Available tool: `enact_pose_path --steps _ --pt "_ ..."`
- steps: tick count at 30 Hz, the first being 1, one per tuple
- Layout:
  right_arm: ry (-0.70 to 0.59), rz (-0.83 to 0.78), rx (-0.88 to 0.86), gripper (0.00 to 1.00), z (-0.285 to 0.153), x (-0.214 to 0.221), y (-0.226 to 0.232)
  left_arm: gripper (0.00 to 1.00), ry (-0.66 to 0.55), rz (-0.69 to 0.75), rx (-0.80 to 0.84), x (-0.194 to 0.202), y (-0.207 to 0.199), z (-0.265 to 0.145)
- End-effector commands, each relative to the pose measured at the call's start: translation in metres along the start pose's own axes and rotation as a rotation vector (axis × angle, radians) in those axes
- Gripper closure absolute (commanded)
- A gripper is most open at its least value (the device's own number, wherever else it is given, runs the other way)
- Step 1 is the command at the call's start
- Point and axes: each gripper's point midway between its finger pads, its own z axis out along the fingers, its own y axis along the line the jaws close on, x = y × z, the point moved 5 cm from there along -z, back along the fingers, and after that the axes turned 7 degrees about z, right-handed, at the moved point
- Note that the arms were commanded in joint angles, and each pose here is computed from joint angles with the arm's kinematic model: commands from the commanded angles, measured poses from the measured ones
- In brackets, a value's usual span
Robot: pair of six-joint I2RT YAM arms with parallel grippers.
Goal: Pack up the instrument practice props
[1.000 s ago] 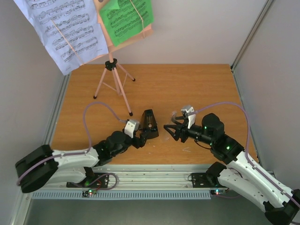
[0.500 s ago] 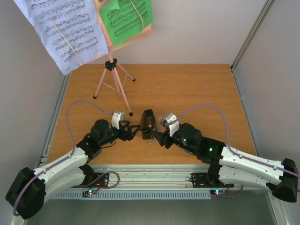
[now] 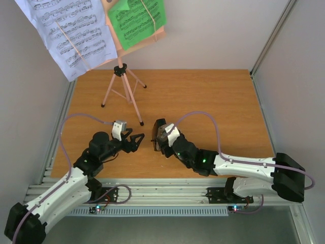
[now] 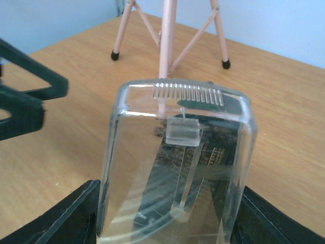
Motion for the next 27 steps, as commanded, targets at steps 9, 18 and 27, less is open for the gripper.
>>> enact_pose_path --steps 9,18,27 --pt "-0.183 0.074 0.151 0.49 0.016 -0.015 -0.004 0.16 0.000 0.081 -0.082 0.005 0.010 -0.009" --pt "-0.172 0.094 0.178 0.49 0.028 0.004 -0.003 0.16 0.008 0.084 -0.084 0.007 0.011 -0.007" --pt "-0.179 0.087 0.225 0.49 0.036 0.013 -0.006 0.16 0.011 0.082 -0.091 0.008 0.012 -0.007"
